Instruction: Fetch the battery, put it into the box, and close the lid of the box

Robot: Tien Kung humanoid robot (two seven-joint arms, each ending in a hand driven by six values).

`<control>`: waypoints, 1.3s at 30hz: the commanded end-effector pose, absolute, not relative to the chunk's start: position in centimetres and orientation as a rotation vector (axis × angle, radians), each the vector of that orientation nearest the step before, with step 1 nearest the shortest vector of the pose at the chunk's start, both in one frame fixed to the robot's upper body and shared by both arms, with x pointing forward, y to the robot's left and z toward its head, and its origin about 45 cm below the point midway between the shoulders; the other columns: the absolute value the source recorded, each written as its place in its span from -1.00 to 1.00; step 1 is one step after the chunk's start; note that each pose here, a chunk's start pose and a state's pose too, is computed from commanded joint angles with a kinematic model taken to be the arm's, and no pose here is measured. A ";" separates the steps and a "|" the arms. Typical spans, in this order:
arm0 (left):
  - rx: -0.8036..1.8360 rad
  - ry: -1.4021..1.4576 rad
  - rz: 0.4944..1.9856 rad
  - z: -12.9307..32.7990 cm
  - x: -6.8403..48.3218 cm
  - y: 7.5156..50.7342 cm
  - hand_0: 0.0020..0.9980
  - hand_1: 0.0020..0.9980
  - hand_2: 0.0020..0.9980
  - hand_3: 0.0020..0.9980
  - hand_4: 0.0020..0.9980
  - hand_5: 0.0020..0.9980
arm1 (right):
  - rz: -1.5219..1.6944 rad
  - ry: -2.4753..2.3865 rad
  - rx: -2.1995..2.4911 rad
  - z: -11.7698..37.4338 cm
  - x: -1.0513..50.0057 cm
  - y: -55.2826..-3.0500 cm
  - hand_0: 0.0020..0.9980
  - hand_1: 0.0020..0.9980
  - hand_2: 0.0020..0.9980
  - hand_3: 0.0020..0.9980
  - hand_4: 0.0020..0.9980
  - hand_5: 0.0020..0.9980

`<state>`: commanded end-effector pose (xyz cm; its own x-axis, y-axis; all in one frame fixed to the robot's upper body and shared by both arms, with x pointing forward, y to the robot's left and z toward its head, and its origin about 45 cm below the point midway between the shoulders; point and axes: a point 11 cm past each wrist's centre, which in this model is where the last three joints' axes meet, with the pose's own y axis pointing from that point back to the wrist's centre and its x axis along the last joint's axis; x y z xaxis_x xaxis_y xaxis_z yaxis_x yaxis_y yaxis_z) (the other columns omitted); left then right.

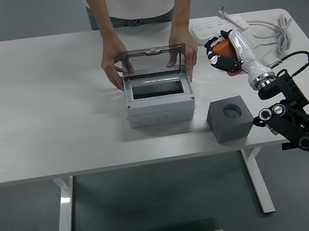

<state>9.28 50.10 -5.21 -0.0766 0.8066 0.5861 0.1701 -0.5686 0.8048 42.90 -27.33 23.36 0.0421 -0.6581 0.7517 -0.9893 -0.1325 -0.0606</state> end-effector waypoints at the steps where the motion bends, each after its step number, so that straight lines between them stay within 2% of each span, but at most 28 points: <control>1: 1.709 1.053 1.691 -5.2 9.3 50.1 -0.12 0.30 0.33 0.37 0.58 0.86 | 0.918 -1.617 1.819 23.4 43.1 -27.2 -0.71 -0.50 -0.31 -0.34 -1.00 -1.00; 10: 1.711 1.047 1.699 -5.1 9.4 50.3 -0.12 0.30 0.33 0.37 0.59 0.86 | 1.251 -1.237 1.620 24.4 43.6 -24.2 -0.74 -0.53 -0.37 -0.39 -1.00 -1.00; 11: 1.712 1.046 1.699 -5.1 9.4 50.3 -0.12 0.30 0.33 0.36 0.59 0.86 | 1.293 -1.198 1.607 24.5 43.6 -23.7 -0.77 -0.54 -0.43 -0.43 -1.00 -1.00; 18: 1.717 1.039 1.705 -4.9 9.5 50.6 -0.12 0.30 0.33 0.36 0.59 0.86 | 1.505 -0.988 1.591 25.4 43.2 -19.9 -0.77 -0.54 -0.45 -0.45 -1.00 -1.00; 27: 1.724 1.041 1.701 -4.7 9.5 50.9 -0.12 0.30 0.33 0.36 0.58 0.86 | 1.555 -0.865 1.636 24.5 43.3 -16.3 -0.77 -0.54 -0.46 -0.46 -1.00 -1.00; 39: 1.735 1.035 1.689 -4.5 9.5 51.1 -0.11 0.31 0.33 0.35 0.58 0.86 | 1.487 -0.882 1.671 23.1 45.1 -13.9 -0.77 -0.54 -0.46 -0.47 -1.00 -1.00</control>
